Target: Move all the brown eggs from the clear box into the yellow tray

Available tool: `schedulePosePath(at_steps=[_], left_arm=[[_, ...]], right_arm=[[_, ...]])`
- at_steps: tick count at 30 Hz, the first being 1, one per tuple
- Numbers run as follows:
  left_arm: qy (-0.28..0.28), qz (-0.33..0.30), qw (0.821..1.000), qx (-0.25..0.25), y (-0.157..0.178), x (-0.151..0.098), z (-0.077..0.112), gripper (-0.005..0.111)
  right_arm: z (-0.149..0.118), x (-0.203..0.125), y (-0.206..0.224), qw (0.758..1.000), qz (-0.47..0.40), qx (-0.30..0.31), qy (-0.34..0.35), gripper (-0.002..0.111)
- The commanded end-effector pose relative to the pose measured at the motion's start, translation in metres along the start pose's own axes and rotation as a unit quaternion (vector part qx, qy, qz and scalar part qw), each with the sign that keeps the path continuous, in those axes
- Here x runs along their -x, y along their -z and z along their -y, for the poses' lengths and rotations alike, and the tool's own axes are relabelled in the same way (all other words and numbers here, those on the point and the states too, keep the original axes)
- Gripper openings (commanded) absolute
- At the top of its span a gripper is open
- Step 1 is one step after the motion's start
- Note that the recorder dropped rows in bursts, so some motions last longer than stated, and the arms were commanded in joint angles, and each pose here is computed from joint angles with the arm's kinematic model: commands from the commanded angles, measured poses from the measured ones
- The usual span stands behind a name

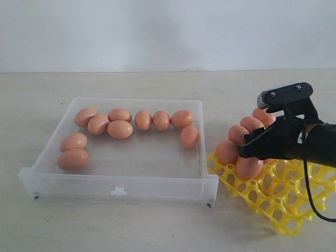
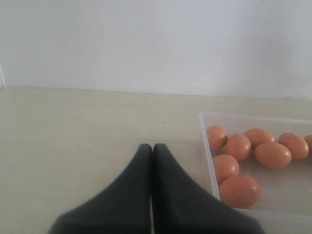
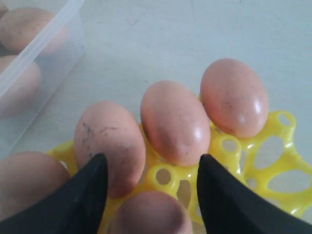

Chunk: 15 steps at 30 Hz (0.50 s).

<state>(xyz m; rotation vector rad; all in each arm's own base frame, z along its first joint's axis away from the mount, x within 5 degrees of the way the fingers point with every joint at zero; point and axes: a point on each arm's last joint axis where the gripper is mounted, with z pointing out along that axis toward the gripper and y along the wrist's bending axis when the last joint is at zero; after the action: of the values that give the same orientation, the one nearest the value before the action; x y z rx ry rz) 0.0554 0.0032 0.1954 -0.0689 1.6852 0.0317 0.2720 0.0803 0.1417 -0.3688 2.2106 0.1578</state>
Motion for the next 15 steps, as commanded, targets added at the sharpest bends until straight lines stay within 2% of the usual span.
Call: schedulePosePath(at_steps=[1, 6, 9, 11, 13, 15], left_arm=[[-0.002, 0.0, 1.0, 0.001, 0.0, -0.001, 0.0, -0.004], [-0.002, 0.0, 1.0, 0.001, 0.0, -0.001, 0.0, -0.004], [-0.002, 0.0, 1.0, 0.001, 0.0, -0.001, 0.0, -0.004], [-0.002, 0.0, 1.0, 0.001, 0.0, -0.001, 0.0, -0.004], [-0.002, 0.0, 1.0, 0.001, 0.0, -0.001, 0.0, -0.004], [-0.002, 0.0, 1.0, 0.001, 0.0, -0.001, 0.0, -0.004]], right_arm=[[0.003, 0.021, 0.017, 0.998, 0.052, -0.017, 0.003, 0.053], [0.006, 0.044, 0.048, 0.992, 0.117, -0.034, -0.012, 0.053], [-0.001, 0.058, 0.062, 0.993, 0.117, -0.019, -0.005, 0.052], [-0.02, 0.076, 0.066, 0.995, 0.097, 0.015, 0.032, 0.052], [-0.06, 0.104, 0.072, 0.989, 0.085, 0.074, 0.092, 0.052], [-0.083, 0.115, 0.073, 0.984, 0.074, 0.106, 0.119, 0.052]])
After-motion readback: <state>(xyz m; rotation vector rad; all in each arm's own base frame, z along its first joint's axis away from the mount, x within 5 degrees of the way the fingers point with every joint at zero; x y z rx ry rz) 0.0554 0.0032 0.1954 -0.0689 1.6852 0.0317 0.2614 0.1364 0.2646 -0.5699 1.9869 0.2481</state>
